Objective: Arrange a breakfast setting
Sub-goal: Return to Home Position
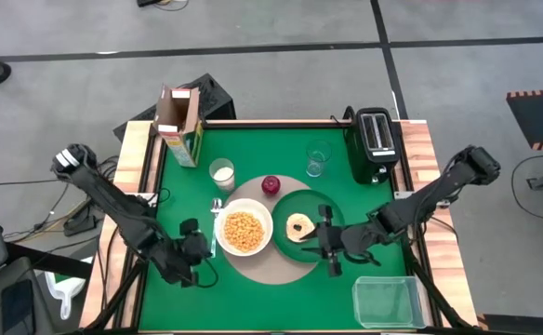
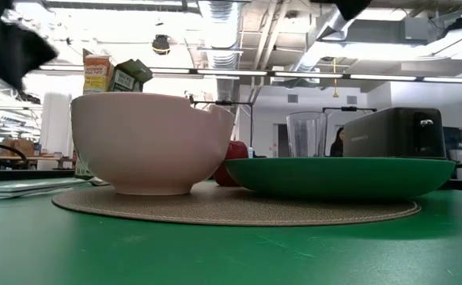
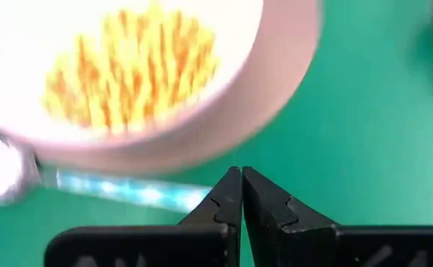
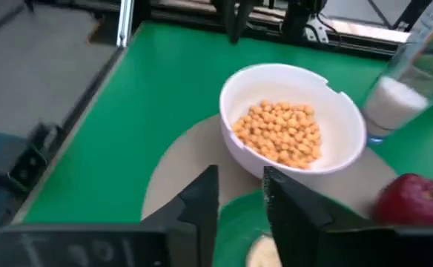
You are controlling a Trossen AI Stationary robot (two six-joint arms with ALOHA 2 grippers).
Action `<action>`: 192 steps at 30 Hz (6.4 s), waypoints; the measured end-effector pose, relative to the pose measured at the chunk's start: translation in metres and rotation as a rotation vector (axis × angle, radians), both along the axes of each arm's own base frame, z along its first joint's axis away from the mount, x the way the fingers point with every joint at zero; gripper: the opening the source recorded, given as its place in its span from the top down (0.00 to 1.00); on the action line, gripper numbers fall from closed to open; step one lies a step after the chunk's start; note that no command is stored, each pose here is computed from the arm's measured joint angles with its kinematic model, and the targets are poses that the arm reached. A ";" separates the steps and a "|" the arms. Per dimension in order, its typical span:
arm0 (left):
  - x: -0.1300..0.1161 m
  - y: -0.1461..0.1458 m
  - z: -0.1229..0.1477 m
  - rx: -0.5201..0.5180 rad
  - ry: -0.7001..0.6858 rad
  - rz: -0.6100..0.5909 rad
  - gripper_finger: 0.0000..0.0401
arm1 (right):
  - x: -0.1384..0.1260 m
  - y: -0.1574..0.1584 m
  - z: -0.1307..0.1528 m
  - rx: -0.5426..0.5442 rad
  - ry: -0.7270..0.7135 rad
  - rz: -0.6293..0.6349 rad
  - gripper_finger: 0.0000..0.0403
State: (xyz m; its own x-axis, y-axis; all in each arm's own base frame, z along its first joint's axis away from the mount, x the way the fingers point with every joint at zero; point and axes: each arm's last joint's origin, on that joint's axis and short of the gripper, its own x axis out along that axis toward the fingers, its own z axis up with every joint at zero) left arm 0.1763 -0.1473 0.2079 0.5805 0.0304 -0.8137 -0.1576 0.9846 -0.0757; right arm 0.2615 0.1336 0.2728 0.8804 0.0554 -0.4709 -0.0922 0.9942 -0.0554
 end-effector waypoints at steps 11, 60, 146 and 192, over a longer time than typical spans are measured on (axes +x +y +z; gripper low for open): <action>-0.005 0.045 0.040 0.057 -0.454 -0.116 1.00 | -0.042 -0.036 0.017 0.006 -0.066 0.080 0.93; -0.078 0.157 -0.009 0.105 -0.963 0.098 1.00 | -0.177 -0.128 -0.064 0.272 -0.553 -0.077 0.91; -0.079 0.156 -0.039 0.090 -0.988 0.090 1.00 | -0.164 -0.131 -0.105 0.278 -0.508 -0.128 0.90; -0.078 0.156 -0.040 0.086 -0.973 0.090 1.00 | -0.164 -0.131 -0.105 0.278 -0.508 -0.128 0.90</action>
State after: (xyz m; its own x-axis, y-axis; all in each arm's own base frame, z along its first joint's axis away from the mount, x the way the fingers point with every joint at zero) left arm 0.0980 0.0091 0.1681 0.9892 0.1443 0.0263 -0.1392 0.9802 -0.1410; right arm 0.0977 0.0030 0.1677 0.9996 -0.0047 0.0282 -0.0012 0.9792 0.2030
